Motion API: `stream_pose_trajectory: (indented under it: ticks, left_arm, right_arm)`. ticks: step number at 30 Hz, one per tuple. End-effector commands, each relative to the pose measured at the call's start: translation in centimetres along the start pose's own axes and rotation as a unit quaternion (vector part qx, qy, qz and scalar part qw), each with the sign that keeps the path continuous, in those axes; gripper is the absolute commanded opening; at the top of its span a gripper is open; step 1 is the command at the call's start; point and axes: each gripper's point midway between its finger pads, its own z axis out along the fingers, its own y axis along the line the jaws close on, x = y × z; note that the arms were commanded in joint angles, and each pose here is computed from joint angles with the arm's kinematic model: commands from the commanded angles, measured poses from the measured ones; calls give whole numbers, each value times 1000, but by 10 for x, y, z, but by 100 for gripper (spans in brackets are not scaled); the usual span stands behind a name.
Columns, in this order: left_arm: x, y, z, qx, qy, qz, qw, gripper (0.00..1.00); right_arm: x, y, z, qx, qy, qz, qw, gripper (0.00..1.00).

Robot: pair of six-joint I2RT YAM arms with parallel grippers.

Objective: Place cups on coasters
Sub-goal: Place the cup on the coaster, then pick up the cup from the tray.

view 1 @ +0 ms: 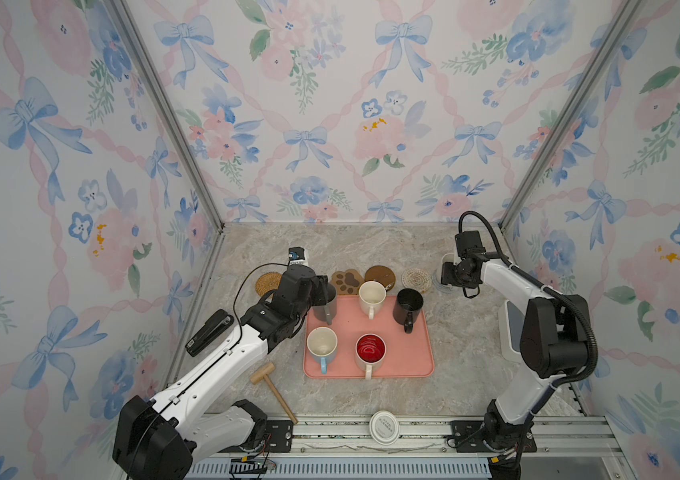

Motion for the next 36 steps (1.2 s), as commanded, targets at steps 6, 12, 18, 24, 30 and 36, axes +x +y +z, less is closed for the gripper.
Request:
stream_pose_trajectory:
  ticks: [6,12,18,24,30,36]
  left_arm:
    - [2,3,-5,0,-4,2,1000,51]
    - [9,-5,-5,22,11,8,1000,54]
    - [27,-16,-2,54,55,15,997,58]
    - [50,-2,2,11,113,16,993,59]
    - [68,-1,2,3,150,7,989,56]
    - [82,-1,6,-5,175,5,985,54]
  right_arm:
    - [-20,12,-73,-11,-78,-7,997,66]
    - [-13,31,-113,-21,-116,-27,993,70]
    - [7,53,-140,-34,-134,-50,989,71]
    - [27,67,-153,-48,-143,-57,987,72]
    - [40,66,-153,-48,-141,-53,987,72]
    - [46,64,-150,-48,-141,-52,987,72]
